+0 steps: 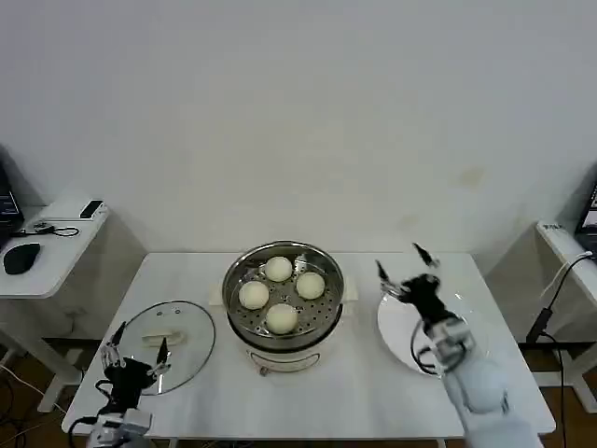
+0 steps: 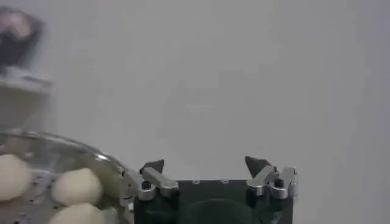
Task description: Take steamed baozi put them in steamer then cover it.
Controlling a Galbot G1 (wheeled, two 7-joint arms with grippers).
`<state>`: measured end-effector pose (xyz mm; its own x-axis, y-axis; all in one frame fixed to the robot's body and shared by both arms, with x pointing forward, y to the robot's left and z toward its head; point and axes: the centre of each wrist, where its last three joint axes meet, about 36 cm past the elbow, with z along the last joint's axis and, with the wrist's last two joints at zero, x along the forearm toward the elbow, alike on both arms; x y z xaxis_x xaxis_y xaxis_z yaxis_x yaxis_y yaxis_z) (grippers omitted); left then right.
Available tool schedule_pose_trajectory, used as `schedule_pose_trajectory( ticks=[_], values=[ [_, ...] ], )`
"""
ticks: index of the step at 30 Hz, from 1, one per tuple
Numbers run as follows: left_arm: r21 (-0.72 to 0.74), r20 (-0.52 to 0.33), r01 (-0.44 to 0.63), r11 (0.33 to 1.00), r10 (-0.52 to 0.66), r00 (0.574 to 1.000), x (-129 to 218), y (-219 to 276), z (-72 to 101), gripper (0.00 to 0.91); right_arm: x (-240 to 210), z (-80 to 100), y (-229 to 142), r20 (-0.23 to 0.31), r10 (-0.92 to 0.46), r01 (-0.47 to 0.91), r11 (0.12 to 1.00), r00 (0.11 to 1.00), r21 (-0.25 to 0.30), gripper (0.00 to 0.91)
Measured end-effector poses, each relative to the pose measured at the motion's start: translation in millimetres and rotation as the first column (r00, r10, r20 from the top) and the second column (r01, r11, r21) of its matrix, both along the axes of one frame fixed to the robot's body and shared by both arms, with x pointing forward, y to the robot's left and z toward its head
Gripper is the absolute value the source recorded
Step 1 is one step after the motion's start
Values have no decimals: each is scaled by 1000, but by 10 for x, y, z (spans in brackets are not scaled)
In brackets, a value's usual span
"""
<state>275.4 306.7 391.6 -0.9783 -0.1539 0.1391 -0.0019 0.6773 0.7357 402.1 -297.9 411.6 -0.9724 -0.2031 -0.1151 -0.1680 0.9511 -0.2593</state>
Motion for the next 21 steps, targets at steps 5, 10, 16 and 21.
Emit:
schedule_pose_trajectory(
  ticks=[5, 10, 16, 21],
  values=[
    [227, -13, 57, 972, -55, 998, -61, 196, -198, 907, -384, -145, -188, -23, -122, 122, 992, 992, 35, 907],
    [408, -54, 130, 904, -118, 991, -116, 335, -414, 907, -683, -238, -275, -51, -193, 196, 979, 980, 49, 907],
    [542, -121, 208, 814, -169, 978, -72, 450, -638, 907, -947, -298, -310, -78, -242, 247, 967, 967, 58, 907],
    [601, -160, 252, 758, -195, 968, 62, 519, -784, 907, -1117, -308, -272, -105, -255, 265, 960, 961, 88, 907]
  ],
)
